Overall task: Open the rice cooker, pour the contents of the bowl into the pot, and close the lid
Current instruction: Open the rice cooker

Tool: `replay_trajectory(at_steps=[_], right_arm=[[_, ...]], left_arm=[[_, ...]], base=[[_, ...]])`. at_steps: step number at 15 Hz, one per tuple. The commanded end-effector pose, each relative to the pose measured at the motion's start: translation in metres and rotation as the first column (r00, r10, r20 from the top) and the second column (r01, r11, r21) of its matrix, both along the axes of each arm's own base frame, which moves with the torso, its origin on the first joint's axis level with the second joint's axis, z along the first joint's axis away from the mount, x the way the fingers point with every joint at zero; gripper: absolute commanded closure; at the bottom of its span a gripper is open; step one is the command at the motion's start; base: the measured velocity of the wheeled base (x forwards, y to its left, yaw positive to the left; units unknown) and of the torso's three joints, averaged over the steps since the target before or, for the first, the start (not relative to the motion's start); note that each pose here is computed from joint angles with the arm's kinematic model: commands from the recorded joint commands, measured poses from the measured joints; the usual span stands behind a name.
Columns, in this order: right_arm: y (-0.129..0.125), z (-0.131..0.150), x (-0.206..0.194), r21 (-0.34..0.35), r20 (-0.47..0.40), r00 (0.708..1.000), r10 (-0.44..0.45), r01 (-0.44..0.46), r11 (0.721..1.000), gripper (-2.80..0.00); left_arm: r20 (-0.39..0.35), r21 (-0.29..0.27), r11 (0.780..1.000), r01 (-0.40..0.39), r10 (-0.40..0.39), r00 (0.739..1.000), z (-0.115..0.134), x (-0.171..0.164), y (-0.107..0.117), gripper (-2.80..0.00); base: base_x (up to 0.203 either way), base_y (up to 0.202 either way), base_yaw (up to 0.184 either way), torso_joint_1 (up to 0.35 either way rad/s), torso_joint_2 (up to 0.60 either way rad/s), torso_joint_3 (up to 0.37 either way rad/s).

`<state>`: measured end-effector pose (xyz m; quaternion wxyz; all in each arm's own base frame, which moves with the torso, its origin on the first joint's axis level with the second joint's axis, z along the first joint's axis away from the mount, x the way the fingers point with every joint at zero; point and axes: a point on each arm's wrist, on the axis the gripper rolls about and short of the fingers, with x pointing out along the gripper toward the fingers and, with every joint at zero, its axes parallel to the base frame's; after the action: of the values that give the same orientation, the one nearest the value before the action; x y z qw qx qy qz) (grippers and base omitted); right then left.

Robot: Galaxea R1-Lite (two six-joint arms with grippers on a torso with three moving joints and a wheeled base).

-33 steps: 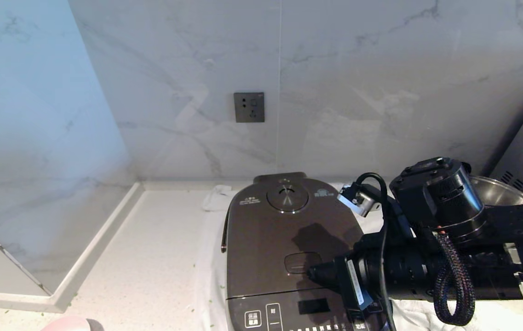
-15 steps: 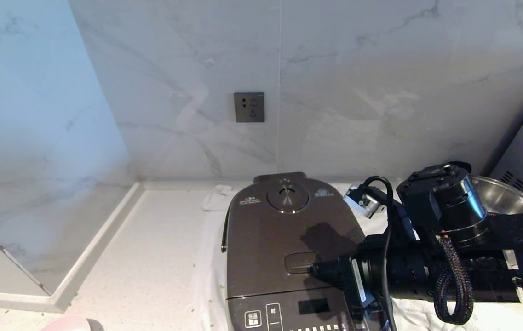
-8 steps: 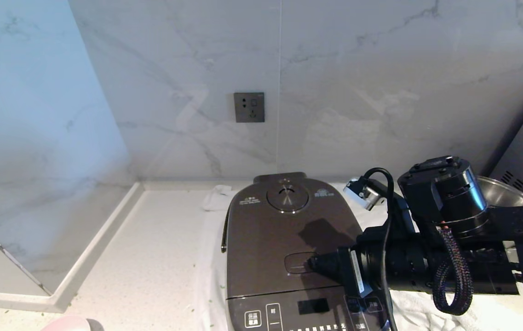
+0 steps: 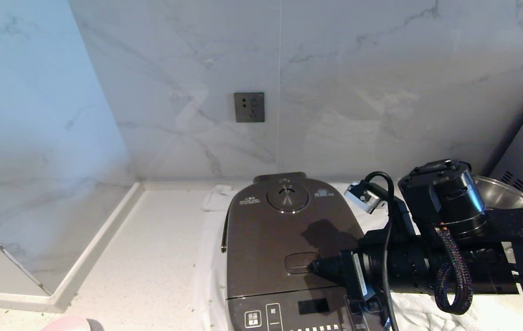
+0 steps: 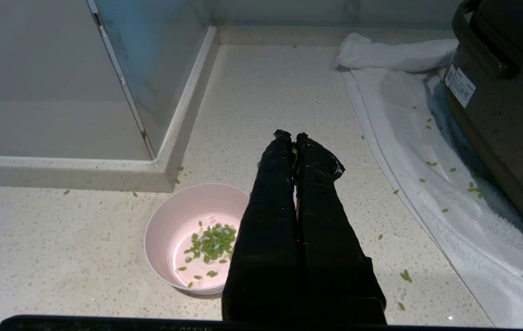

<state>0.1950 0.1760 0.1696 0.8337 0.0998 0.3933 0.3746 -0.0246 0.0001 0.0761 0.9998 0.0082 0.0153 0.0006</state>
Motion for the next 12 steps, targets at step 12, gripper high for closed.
replay_trajectory(at_steps=[12], right_arm=[[-0.0078, 0.0016, 0.0010, 0.020, -0.007, 1.000, -0.004, 0.004, 1.000, 0.00]], left_arm=[[-0.002, -0.006, 1.000, -0.002, 0.002, 1.000, -0.0002, 0.0001, 0.0000, 0.00]], base=[[0.000, 0.000, 0.000, 0.000, 0.00, 0.000]])
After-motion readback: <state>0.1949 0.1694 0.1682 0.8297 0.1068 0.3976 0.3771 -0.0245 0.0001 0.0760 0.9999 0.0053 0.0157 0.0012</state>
